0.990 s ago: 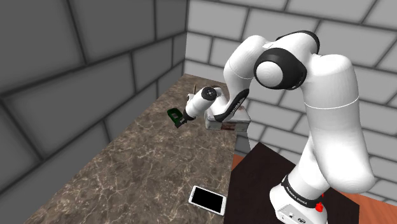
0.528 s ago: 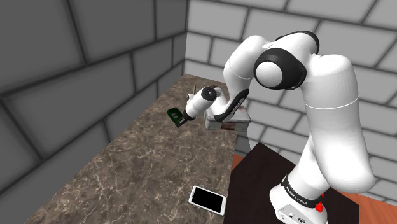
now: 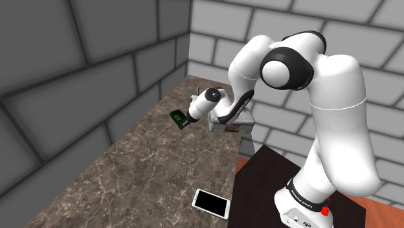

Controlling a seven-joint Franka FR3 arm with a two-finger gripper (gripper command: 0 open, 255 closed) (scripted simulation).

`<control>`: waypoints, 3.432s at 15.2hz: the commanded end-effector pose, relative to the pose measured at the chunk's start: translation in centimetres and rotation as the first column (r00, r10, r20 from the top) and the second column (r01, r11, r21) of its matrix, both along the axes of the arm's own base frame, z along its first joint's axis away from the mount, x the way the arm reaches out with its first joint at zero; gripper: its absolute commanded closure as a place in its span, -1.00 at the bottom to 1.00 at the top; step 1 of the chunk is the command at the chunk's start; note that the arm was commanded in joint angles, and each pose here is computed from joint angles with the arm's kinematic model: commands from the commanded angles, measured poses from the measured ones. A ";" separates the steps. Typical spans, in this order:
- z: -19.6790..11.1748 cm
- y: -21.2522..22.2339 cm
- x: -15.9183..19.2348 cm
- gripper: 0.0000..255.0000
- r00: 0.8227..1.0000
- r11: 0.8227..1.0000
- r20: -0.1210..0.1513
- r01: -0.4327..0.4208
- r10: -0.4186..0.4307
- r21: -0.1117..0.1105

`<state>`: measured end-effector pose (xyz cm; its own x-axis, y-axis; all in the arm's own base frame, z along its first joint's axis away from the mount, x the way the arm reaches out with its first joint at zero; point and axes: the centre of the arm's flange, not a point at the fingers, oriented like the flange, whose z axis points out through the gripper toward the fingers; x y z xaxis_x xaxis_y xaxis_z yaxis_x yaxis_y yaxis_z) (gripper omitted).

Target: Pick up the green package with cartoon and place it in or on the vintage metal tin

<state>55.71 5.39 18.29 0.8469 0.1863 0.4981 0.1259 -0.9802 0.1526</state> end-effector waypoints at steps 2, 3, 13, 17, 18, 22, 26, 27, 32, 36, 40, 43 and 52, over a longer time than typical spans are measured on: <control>1.3 0.0 0.0 1.00 1.000 1.000 0.001 0.000 0.000 -0.001; 1.9 0.0 0.0 1.00 1.000 1.000 0.001 0.000 0.000 -0.001; 7.2 0.0 0.0 1.00 1.000 1.000 0.001 0.000 0.000 -0.001; 9.3 0.0 0.0 1.00 1.000 1.000 0.001 0.000 0.000 -0.001; 9.8 0.0 0.0 1.00 1.000 1.000 0.001 0.000 0.000 -0.001; 11.9 0.0 0.0 1.00 1.000 1.000 0.001 0.000 0.000 -0.001; 14.0 0.0 0.0 1.00 1.000 1.000 0.001 0.000 0.000 -0.001; 14.5 0.0 0.0 1.00 1.000 1.000 0.001 0.000 0.000 -0.001; 16.8 0.0 0.0 1.00 1.000 1.000 0.001 0.000 0.000 -0.001; 16.8 -3.9 -3.5 1.00 1.000 1.000 0.001 0.000 0.000 -0.001; 16.8 -7.8 -7.1 1.00 1.000 1.000 0.001 0.000 0.000 -0.001; 16.7 -10.7 -9.8 1.00 1.000 1.000 0.001 0.000 0.000 -0.001; 16.7 -19.5 -17.8 1.00 1.000 1.000 0.001 0.000 0.000 -0.001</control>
